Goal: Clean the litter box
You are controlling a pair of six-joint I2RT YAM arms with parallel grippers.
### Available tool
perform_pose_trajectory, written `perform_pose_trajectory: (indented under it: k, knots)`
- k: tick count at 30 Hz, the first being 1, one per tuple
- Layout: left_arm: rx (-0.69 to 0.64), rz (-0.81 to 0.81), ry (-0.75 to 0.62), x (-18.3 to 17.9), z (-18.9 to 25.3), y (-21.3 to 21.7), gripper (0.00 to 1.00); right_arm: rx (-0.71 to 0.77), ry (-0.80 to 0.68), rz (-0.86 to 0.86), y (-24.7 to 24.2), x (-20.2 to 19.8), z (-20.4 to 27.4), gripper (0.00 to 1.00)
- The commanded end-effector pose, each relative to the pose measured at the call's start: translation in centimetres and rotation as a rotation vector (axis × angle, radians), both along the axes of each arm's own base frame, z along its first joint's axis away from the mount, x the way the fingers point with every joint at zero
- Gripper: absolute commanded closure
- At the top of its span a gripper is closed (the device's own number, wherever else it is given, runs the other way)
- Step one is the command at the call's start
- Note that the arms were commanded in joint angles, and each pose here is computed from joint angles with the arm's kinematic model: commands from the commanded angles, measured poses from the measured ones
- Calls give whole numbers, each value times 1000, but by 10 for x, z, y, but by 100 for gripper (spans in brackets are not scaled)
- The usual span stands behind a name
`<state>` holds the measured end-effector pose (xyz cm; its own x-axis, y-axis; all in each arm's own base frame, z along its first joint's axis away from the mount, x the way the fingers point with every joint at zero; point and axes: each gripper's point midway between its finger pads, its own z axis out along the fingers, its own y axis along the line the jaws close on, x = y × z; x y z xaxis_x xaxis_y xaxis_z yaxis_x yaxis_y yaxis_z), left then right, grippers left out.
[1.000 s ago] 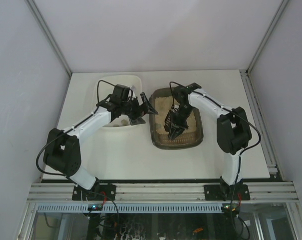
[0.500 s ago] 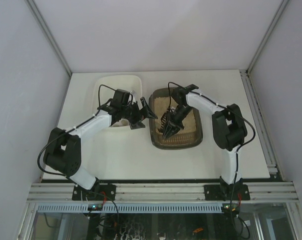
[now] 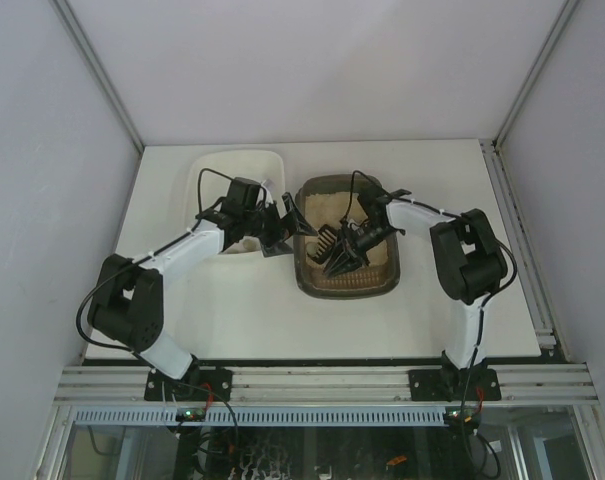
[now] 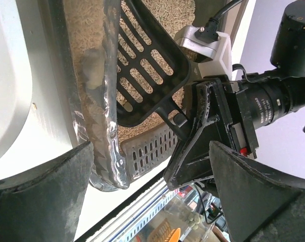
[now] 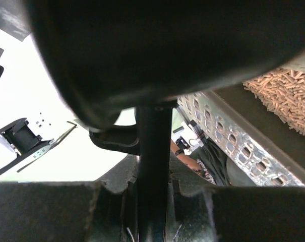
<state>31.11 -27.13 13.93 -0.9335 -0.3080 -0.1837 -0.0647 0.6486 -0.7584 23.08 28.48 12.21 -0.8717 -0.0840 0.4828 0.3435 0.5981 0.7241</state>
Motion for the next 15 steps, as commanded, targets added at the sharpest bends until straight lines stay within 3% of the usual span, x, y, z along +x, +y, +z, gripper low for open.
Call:
perform_pose_trajectory:
  k: [1,9,15]
  knots:
    - [-22,-5,-14,2,-1,-1,0,166,-139,-28,9,16,17,100]
    - [-28,1,-41,6,5,2,0,288,-205,-88,10,24,21,100]
    - [-22,12,-67,12,13,15,0,250,-263,-123,-10,24,28,100]
